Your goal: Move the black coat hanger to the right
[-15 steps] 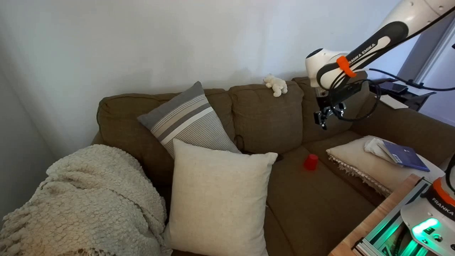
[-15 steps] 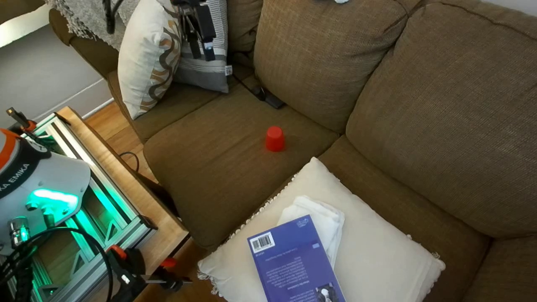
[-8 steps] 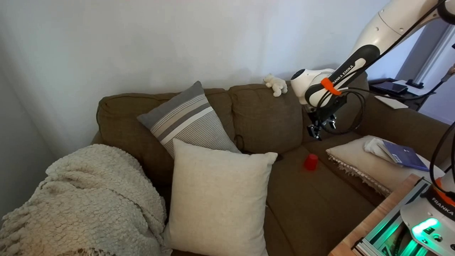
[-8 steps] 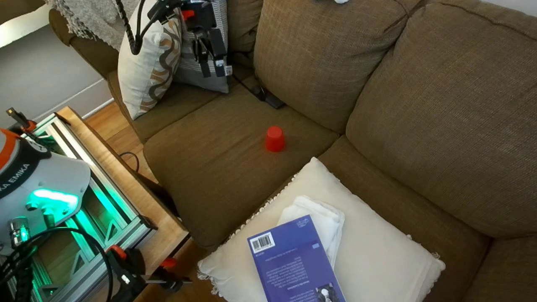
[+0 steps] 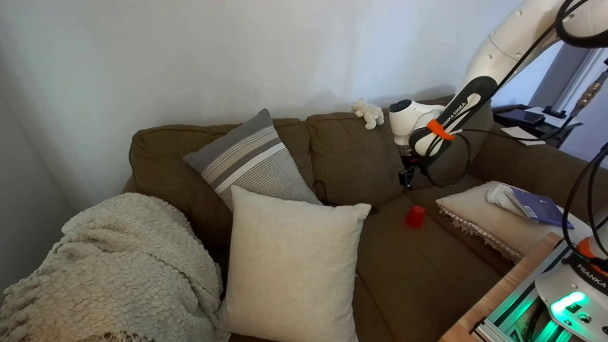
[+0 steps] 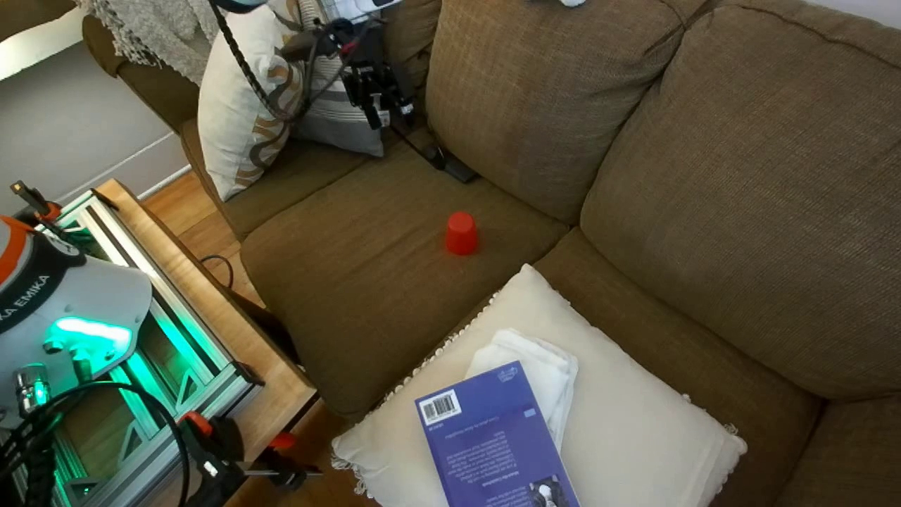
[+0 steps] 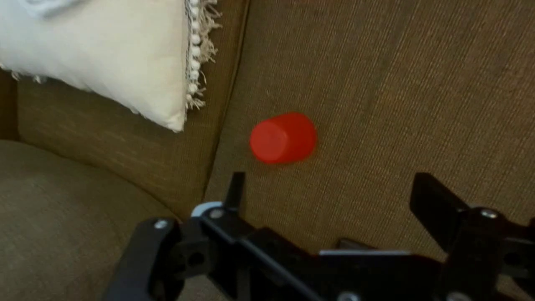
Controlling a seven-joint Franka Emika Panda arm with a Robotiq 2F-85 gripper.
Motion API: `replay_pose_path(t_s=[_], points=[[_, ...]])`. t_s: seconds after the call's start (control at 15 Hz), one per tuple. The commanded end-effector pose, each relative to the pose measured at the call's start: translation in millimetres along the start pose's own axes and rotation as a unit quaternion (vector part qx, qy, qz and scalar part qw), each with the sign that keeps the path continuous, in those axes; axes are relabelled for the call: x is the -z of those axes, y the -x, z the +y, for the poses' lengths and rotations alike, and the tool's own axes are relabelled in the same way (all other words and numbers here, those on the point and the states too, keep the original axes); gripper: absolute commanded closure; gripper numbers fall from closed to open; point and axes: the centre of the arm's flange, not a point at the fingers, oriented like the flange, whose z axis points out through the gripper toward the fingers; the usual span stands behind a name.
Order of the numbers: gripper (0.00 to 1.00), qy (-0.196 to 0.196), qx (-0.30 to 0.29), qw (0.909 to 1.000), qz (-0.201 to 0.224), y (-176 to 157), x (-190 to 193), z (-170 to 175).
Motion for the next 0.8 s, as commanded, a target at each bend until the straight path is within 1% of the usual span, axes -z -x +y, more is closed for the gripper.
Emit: replay_pose_path(t_s=[0.0,0.07,0.13,0.2,0.4,0.47,0.53,0.73], points=[[0.00,-0.003,0.044,0.9988,0.024,-43,-59,-4],[0.00,-0.006,0.019,0.9996,0.020,-13,-30,1],[0.00,-0.007,0.020,0.9996,0.017,-17,-42,0],[0.00,-0.006,0.021,0.9996,0.016,-18,-45,-1],[0.00,-0.005,0.021,0.9995,0.025,-21,-33,-2],[0.00,0.002,0.051,0.9968,0.062,-22,-31,-5],[0.00,-0.002,0.082,0.9926,0.090,-29,-34,-17],[0.00,-0.011,0.154,0.9794,0.130,-43,-47,-53]])
